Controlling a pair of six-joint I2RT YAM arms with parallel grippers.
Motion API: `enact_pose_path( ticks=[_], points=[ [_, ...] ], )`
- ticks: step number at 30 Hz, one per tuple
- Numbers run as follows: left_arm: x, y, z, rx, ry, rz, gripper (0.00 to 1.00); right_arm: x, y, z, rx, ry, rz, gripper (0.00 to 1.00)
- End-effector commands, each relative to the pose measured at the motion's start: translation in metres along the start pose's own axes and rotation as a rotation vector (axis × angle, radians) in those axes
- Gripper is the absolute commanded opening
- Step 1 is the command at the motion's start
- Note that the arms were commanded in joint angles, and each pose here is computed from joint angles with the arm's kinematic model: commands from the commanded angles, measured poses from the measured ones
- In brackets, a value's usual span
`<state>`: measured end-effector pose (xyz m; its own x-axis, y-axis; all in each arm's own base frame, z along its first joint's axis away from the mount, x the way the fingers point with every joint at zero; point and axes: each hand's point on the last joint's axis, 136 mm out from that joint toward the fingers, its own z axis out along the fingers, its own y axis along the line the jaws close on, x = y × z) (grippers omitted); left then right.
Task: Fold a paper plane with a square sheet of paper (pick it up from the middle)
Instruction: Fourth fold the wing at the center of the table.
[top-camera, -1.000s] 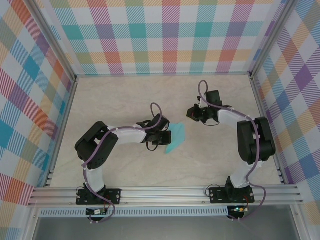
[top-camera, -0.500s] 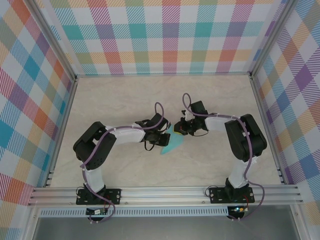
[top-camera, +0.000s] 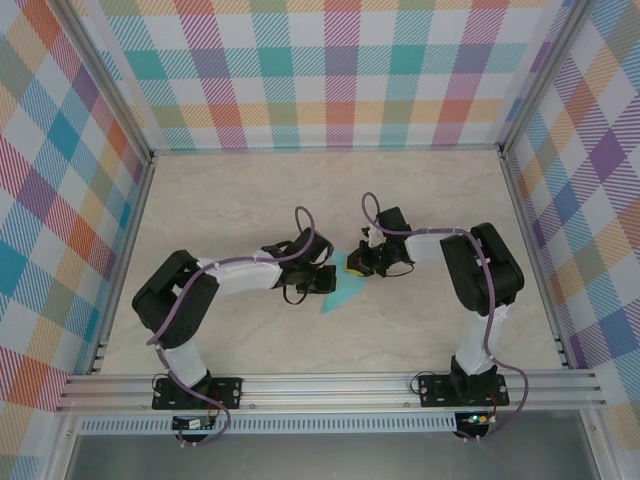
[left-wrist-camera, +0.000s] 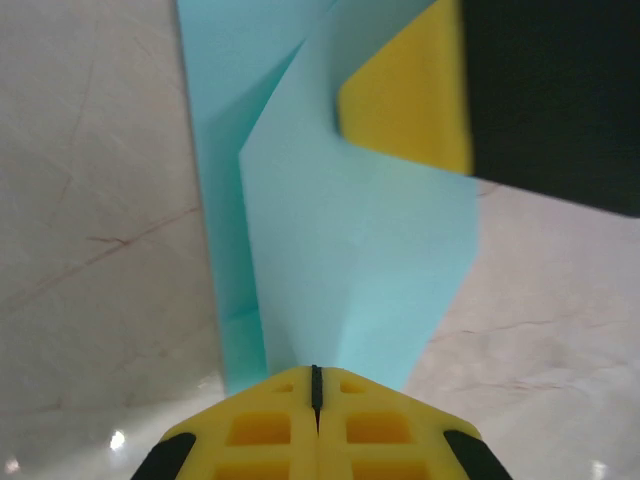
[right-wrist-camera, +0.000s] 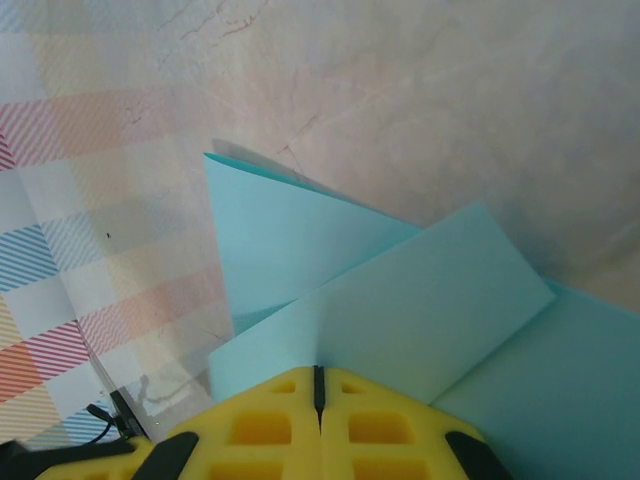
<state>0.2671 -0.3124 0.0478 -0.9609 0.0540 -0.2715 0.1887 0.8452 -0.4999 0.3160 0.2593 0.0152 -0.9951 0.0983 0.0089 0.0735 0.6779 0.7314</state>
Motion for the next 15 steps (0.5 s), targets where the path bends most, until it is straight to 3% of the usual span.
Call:
enact_pose_path(
  ticks=[1,6,15],
  points=[
    [-0.007,-0.02,-0.02,0.1,-0.051,-0.135,0.08,0.014,-0.038,0.012,0.123,0.026,0.076,0.0],
    [0.01,-0.022,-0.015,0.14,-0.03,-0.224,0.09,0.015,-0.042,0.015,0.128,0.038,0.089,0.0],
    [0.023,-0.028,0.0,0.14,0.015,-0.22,0.09,0.018,-0.048,0.018,0.145,0.052,0.103,0.0]
  ],
)
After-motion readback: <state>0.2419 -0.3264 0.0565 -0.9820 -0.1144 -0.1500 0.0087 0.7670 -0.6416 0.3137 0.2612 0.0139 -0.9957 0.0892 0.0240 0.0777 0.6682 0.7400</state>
